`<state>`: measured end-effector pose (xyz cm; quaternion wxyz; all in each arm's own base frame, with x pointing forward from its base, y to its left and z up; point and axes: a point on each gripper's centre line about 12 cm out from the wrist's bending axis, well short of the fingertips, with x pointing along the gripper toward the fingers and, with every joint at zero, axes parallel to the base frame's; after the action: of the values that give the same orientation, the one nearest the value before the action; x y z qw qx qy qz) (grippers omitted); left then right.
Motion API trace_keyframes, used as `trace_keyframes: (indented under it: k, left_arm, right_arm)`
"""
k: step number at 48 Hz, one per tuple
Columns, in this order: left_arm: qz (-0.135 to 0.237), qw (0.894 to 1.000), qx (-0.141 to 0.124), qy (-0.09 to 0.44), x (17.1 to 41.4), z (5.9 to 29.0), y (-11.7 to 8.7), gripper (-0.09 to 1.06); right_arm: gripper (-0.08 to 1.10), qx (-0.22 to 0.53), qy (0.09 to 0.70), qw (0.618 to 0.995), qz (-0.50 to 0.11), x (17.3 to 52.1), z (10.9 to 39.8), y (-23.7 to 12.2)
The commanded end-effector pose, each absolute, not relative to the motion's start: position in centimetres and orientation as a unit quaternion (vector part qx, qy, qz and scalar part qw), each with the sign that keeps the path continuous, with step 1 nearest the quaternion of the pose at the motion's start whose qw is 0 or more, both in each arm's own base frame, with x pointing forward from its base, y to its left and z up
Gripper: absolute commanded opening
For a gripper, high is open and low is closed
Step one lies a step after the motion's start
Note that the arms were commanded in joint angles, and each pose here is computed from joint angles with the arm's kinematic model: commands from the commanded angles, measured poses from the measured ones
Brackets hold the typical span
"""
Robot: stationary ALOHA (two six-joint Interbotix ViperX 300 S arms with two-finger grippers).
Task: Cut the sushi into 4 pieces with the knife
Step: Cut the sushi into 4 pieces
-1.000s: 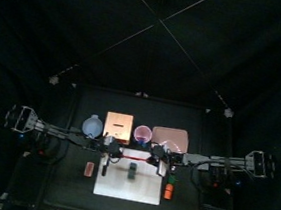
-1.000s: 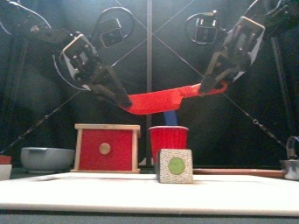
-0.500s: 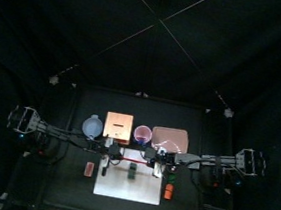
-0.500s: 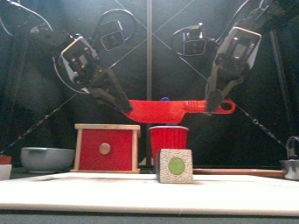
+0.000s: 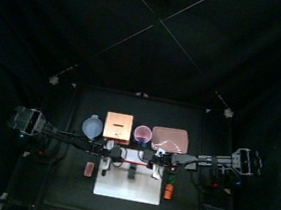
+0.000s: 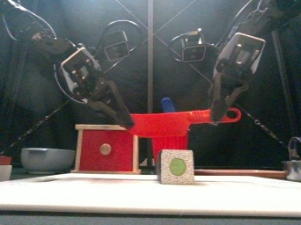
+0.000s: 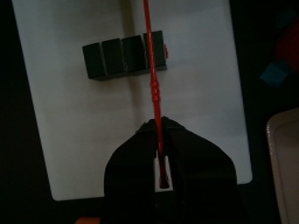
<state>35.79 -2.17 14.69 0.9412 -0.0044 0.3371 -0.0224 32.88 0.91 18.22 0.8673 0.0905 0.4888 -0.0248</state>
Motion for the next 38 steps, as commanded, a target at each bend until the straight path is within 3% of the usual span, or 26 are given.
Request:
trace_keyframes:
  k: [1, 38]
  left_arm:
    - [-0.023, 0.942, -0.006, 0.336, 36.3, 14.8, -2.3, 0.43]
    - [-0.018, 0.933, -0.012, 0.358, 36.6, 13.2, -2.3, 0.44]
  right_arm:
    - [0.31, 0.091, 0.489, 0.867, -0.027, 33.1, 18.4, 0.7]
    - [0.31, 0.091, 0.521, 0.848, -0.033, 32.7, 15.8, 0.5]
